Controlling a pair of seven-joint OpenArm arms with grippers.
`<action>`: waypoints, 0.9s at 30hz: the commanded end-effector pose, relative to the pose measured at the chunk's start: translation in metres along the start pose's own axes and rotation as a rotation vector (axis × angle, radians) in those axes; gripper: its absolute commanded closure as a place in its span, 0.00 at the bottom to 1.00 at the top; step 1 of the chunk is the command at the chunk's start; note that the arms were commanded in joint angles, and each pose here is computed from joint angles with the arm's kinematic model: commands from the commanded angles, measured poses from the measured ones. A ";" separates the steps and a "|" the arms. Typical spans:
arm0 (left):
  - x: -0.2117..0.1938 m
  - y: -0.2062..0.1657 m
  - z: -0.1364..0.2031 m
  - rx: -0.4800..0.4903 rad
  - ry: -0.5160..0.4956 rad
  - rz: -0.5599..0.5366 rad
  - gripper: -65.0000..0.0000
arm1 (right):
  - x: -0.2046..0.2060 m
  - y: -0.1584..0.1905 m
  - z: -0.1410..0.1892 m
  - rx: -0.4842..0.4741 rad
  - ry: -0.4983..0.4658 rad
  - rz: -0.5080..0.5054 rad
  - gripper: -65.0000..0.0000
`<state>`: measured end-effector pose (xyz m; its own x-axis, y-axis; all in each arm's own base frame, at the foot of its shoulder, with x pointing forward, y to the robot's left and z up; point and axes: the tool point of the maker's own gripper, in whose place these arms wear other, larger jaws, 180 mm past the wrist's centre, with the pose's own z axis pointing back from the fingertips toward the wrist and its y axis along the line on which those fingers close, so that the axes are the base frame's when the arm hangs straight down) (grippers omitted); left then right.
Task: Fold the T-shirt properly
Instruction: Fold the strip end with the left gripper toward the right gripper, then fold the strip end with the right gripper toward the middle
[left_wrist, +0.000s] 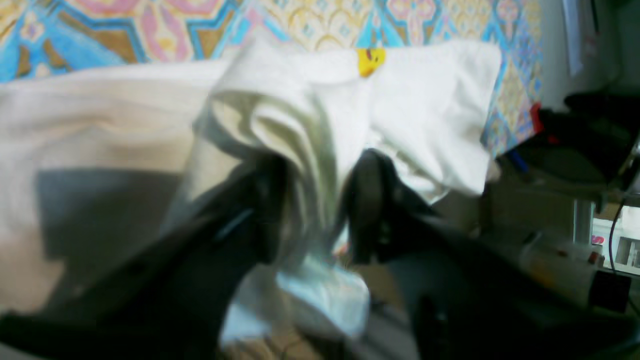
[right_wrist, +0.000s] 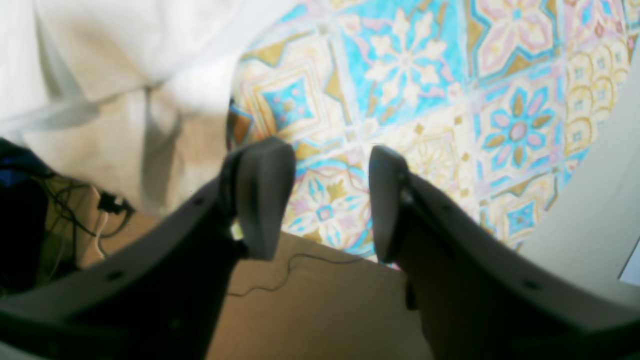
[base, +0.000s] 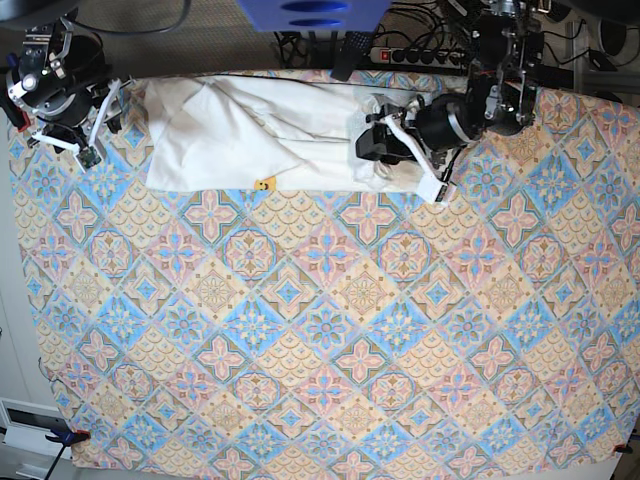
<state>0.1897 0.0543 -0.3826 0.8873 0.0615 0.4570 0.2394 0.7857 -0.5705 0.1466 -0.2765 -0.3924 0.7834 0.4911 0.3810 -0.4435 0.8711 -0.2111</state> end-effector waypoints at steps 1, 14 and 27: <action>0.015 -0.004 0.009 -0.022 -0.046 -0.024 0.58 | 0.007 -0.001 0.004 0.009 -0.024 0.034 0.57; 0.058 0.081 0.082 0.196 -0.177 0.002 0.50 | 0.038 0.026 0.009 0.231 -0.181 -0.146 0.52; 0.050 0.089 0.078 0.202 -0.158 0.033 0.50 | 0.028 0.026 -0.024 0.351 -0.150 -0.358 0.49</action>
<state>0.2196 0.1740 -0.3652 0.8328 0.1754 0.5250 0.0957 0.8885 -0.4487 0.1605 -0.2398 -0.4168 0.8713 0.1384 0.4709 -0.2888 0.9203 0.2638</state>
